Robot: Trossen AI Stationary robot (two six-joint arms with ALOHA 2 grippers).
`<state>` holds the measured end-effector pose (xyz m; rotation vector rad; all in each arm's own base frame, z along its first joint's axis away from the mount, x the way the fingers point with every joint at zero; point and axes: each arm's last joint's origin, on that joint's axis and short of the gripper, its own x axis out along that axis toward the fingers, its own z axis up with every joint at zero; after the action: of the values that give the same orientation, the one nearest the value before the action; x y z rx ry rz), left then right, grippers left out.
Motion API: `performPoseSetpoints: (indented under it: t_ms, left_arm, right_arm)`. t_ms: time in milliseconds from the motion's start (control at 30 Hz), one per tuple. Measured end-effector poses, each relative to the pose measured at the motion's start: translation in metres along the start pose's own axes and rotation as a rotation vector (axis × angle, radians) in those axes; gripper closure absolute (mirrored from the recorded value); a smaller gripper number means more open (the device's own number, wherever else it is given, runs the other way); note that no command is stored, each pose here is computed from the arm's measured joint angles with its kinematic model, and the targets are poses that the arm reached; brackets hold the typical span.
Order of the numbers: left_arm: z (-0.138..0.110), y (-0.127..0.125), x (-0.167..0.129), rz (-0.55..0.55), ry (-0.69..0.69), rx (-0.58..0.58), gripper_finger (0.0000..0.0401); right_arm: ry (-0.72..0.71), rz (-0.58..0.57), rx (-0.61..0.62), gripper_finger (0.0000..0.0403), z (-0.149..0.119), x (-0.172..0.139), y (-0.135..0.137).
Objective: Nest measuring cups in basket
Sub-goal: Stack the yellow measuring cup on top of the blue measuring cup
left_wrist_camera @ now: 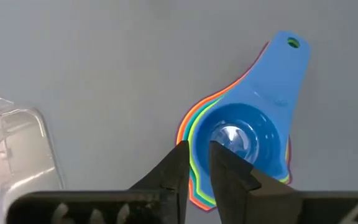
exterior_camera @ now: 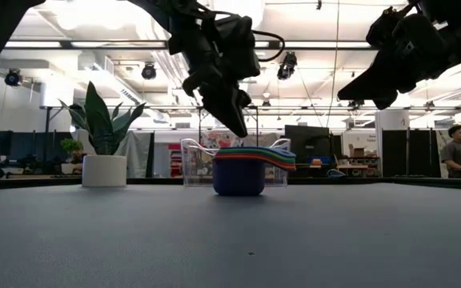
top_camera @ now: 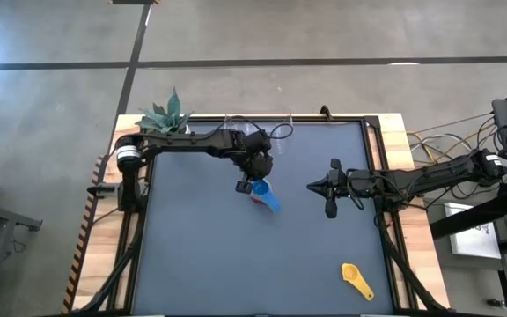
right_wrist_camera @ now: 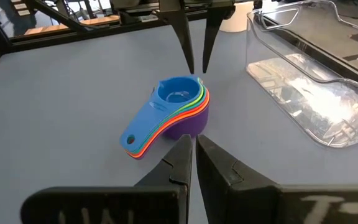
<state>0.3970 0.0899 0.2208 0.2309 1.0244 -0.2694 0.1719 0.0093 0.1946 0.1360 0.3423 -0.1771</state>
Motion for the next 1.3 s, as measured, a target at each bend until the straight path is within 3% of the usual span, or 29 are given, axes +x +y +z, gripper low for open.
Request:
performPoseSetpoints:
  t_ms: [233,433,567,733,833,1133,1300]
  left_arm:
    - [0.002,0.000,-0.003,0.005,0.001,-0.028,0.0326]
    - [0.008,-0.006,-0.027,0.010,-0.010,-0.110,0.0318]
    - [0.003,-0.020,-0.032,0.003,-0.002,-0.156,0.0325]
    - [-0.008,-0.055,-0.034,0.104,-0.056,-0.167,0.0326]
    - [-0.014,-0.080,-0.040,0.182,-0.168,-0.181,0.0327]
    - [-0.028,-0.147,-0.056,0.368,-0.841,-0.087,0.0327]
    - [-0.049,-0.160,-0.048,0.378,-0.972,-0.107,0.0327]
  right_arm:
    - [0.000,0.000,0.003,0.0390,0.000,0.000,0.000]
    - [0.027,-0.004,-0.016,0.0390,-0.003,0.000,-0.001]
    - [0.040,0.001,-0.027,0.0390,-0.004,0.000,-0.001]
    - [0.024,0.022,-0.061,0.0390,-0.001,-0.003,0.004]
    - [0.023,0.053,-0.094,0.0390,0.007,-0.005,0.010]
    - [0.266,0.140,-0.205,0.0390,0.041,-0.012,0.045]
    - [0.448,0.231,-0.245,0.0390,0.030,-0.019,0.079]
